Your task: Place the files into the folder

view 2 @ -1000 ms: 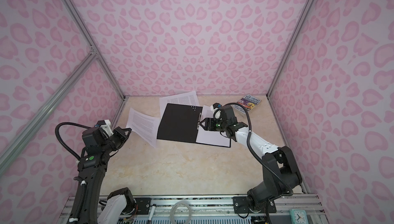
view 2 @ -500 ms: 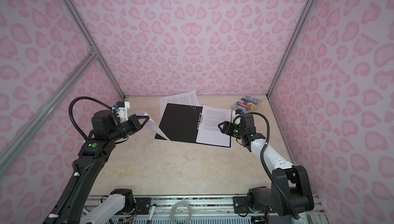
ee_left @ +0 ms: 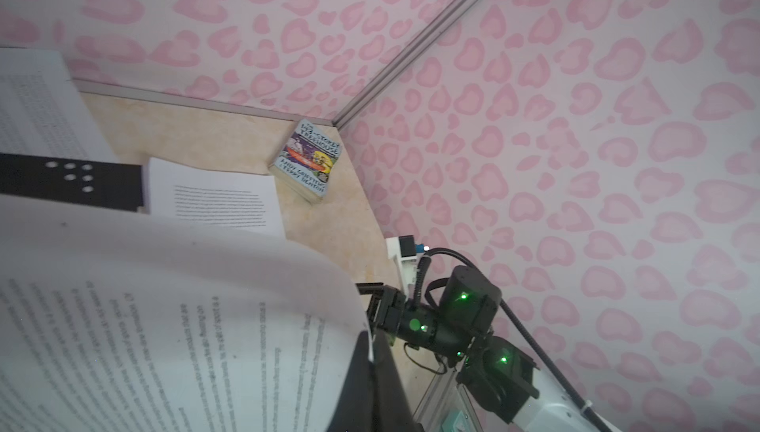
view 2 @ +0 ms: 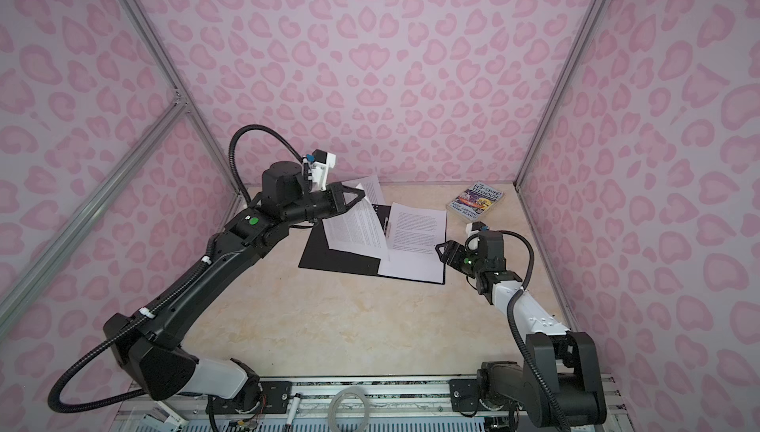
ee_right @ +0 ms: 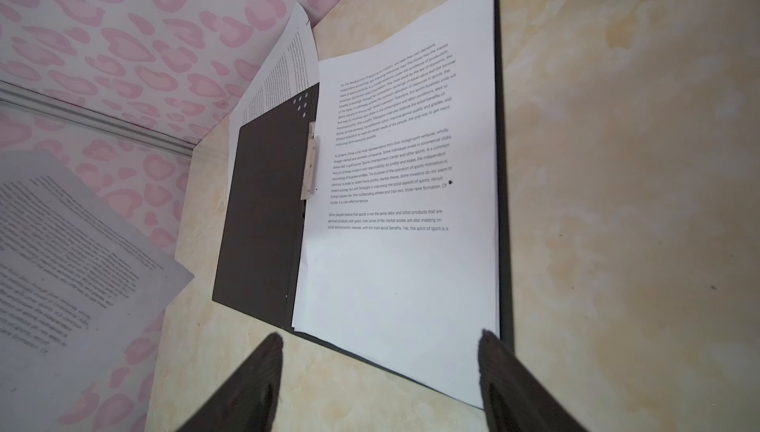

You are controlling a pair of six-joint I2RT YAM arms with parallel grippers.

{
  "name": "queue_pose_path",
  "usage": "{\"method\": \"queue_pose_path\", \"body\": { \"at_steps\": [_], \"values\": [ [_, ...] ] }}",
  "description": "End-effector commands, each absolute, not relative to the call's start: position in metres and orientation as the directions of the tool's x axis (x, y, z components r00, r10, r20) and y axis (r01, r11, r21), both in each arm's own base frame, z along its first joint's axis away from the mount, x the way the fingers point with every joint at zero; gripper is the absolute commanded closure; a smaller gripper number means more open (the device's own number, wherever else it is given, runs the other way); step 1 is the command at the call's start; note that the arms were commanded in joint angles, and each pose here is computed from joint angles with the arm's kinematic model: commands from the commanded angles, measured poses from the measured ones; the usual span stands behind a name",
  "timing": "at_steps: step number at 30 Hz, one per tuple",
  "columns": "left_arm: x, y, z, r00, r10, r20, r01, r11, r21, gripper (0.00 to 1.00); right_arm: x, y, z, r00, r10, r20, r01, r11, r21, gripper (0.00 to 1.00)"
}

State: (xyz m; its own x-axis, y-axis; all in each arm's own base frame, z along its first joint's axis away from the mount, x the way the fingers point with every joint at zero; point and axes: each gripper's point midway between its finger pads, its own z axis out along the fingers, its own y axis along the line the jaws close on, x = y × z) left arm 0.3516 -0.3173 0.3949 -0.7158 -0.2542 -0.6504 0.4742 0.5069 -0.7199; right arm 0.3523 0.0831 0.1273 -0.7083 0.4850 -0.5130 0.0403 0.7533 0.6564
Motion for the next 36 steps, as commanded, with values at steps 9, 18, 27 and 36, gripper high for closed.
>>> {"method": "queue_pose_path", "body": {
  "at_steps": [9,18,27,36],
  "values": [
    [0.357,-0.368,0.470,-0.682,-0.271,-0.679,0.593,0.338,-0.731,0.97,0.354,0.080,0.127,-0.689,0.501,-0.524,0.037,0.746,0.665,0.26],
    [0.379,-0.328,0.414,-0.732,-0.385,-0.562,0.398,0.428,-0.812,0.97,0.357,0.080,0.122,-0.692,0.506,-0.515,0.046,0.742,0.669,0.26],
    [0.397,-0.245,0.252,-0.777,-0.534,-0.332,-0.013,0.541,-0.841,0.97,0.360,0.087,0.118,-0.719,0.478,-0.505,0.037,0.751,0.659,0.26],
    [0.391,-0.193,0.105,-0.809,-0.551,-0.204,-0.253,0.641,-0.725,0.97,0.370,0.131,0.117,-0.779,0.370,-0.507,-0.038,0.778,0.627,0.26]
  ]
}}
